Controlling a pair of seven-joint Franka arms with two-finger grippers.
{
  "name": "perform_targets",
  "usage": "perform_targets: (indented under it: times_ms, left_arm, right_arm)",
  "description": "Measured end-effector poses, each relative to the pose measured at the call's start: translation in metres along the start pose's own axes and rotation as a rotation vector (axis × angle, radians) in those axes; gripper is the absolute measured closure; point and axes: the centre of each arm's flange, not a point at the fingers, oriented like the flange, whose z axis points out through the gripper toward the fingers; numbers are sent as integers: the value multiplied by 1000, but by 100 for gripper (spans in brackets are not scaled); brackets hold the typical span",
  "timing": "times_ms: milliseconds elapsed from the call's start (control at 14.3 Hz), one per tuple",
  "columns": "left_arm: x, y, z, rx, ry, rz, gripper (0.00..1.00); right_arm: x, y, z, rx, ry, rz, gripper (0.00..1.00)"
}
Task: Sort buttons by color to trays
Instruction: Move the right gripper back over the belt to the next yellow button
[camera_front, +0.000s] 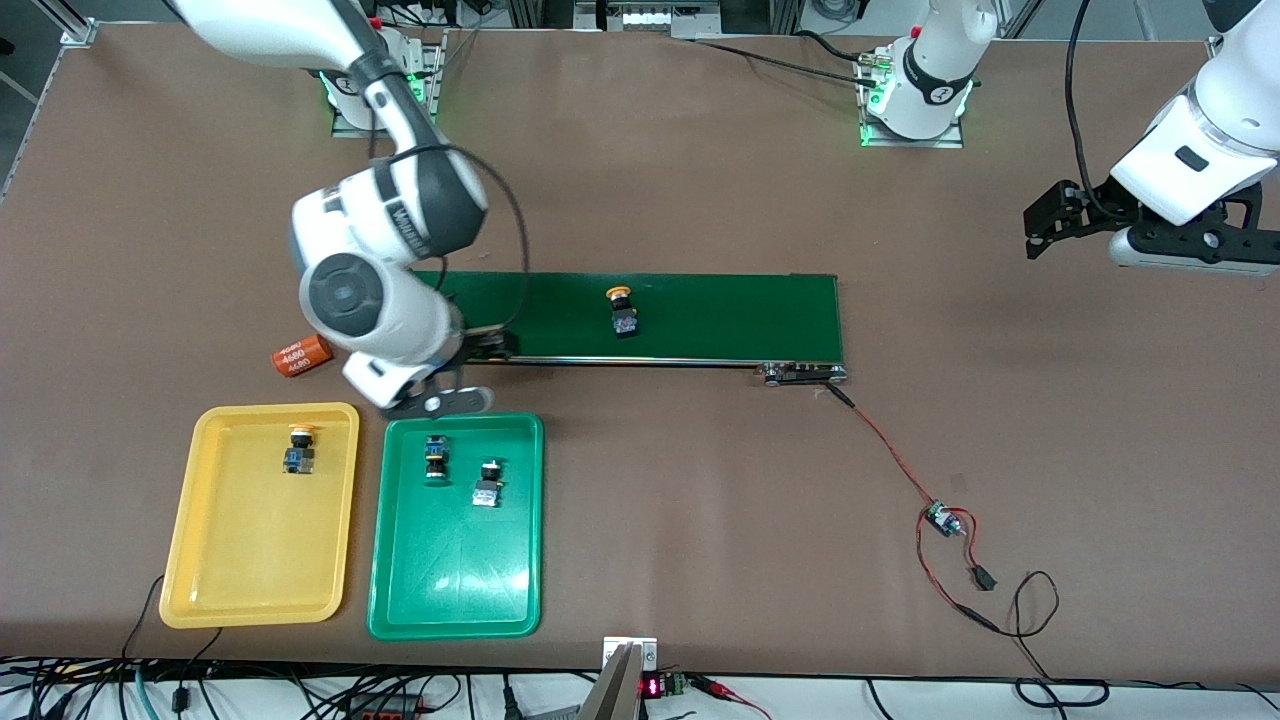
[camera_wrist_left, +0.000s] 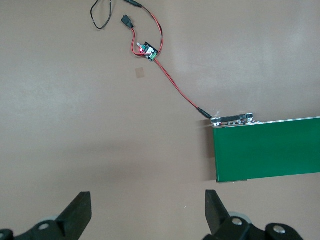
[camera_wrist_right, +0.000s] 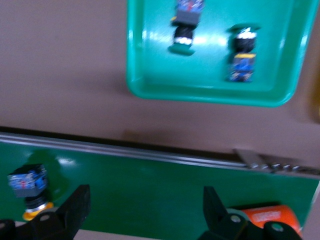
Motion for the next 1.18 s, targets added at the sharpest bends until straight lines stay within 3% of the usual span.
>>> perform_targets:
  times_ms: [488, 1185]
  left_arm:
    - [0, 0, 0, 0, 0, 0, 0]
    - [0, 0, 0, 0, 0, 0, 0]
  right_arm:
    - [-40, -91, 37, -27, -7, 70, 0]
    - [-47, -120, 87, -48, -25, 42, 0]
